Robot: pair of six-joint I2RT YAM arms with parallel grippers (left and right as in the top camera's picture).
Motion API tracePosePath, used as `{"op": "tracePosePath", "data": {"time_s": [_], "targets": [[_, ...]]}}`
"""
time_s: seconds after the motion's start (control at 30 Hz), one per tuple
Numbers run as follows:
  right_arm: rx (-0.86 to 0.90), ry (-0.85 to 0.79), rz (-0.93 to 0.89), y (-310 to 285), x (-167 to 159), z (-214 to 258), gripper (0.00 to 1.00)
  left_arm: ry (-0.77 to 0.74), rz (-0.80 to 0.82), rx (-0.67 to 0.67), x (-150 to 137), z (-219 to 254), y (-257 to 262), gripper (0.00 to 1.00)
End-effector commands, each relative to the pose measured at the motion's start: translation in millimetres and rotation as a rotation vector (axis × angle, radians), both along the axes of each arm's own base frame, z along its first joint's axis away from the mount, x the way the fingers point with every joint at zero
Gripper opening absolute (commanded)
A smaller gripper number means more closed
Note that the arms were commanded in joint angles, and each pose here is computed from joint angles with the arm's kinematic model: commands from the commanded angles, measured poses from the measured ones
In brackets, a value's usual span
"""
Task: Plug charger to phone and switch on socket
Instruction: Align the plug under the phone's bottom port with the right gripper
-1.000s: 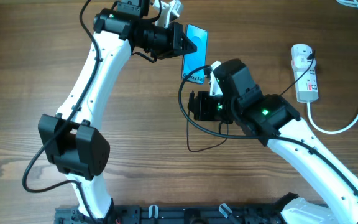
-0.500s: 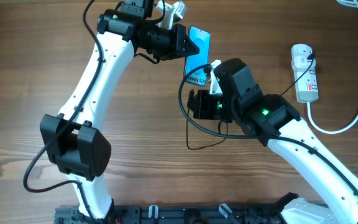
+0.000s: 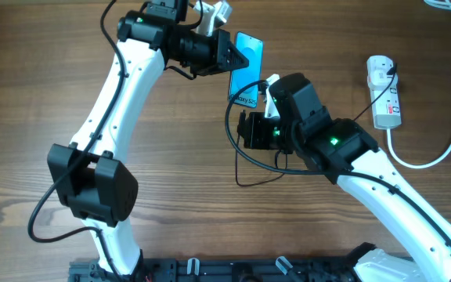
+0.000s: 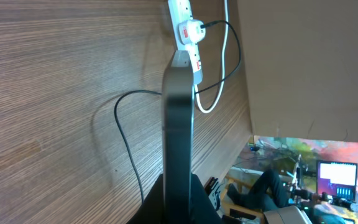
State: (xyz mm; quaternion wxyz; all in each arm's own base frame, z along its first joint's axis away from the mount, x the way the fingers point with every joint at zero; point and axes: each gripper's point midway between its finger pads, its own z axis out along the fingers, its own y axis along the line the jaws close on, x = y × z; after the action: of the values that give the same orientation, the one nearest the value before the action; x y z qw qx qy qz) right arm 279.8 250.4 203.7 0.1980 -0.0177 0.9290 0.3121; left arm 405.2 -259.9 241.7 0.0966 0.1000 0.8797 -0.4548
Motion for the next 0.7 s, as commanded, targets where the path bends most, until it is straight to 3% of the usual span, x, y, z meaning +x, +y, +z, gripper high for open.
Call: {"op": "tracePosePath", "data": {"time_s": [0.0, 0.67], "targets": [[0.005, -0.037, -0.004, 0.5, 4.1, 9.8, 0.04, -0.048, -0.020, -0.048, -5.6, 24.5, 4.4, 0.04], [0.047, -0.038, -0.001, 6.7, 5.2, 15.8, 0.04, -0.061, -0.054, -0.079, -9.5, 29.1, 0.9, 0.04]]}}
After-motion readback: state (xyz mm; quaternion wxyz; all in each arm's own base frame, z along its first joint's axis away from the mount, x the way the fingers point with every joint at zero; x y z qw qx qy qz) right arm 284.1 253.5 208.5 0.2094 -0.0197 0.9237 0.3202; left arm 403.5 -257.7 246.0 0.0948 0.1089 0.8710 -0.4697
